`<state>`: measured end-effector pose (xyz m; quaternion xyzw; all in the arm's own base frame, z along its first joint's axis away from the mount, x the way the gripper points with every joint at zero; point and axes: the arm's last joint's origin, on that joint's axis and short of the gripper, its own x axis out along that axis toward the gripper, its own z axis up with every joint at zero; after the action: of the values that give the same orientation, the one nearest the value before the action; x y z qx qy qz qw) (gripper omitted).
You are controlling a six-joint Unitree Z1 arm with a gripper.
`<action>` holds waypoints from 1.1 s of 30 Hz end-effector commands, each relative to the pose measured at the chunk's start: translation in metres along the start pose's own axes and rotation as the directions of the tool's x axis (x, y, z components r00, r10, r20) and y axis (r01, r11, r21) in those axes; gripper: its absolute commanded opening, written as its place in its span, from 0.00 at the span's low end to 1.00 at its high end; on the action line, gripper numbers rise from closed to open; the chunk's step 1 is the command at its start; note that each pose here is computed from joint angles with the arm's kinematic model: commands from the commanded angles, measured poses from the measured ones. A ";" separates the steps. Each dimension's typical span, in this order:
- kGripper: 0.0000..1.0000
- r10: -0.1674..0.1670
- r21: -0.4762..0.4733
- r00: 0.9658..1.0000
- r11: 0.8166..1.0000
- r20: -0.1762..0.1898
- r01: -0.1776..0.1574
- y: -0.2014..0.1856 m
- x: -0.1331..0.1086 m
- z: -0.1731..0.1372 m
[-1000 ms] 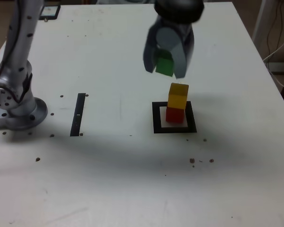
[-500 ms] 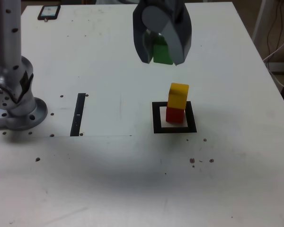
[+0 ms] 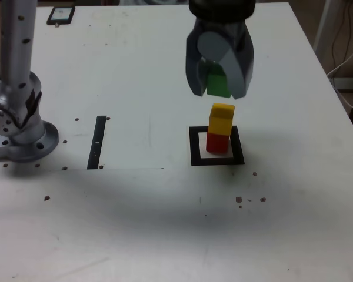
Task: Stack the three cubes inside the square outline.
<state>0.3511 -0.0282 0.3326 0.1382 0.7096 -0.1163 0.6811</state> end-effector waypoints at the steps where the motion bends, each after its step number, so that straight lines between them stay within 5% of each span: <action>1: 0.17 -0.004 0.003 1.000 1.000 -0.012 0.004 0.000 0.007 0.006; 12: 0.20 -0.023 0.008 0.999 1.000 -0.048 0.023 -0.002 0.028 0.020; 26: 0.38 -0.037 0.004 0.997 0.999 -0.074 0.037 0.011 0.041 0.026; 33: 0.57 -0.050 0.010 0.995 0.999 -0.085 0.051 0.016 0.044 0.023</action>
<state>0.3763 -0.0204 0.2930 0.1313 0.7353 -0.1295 0.6522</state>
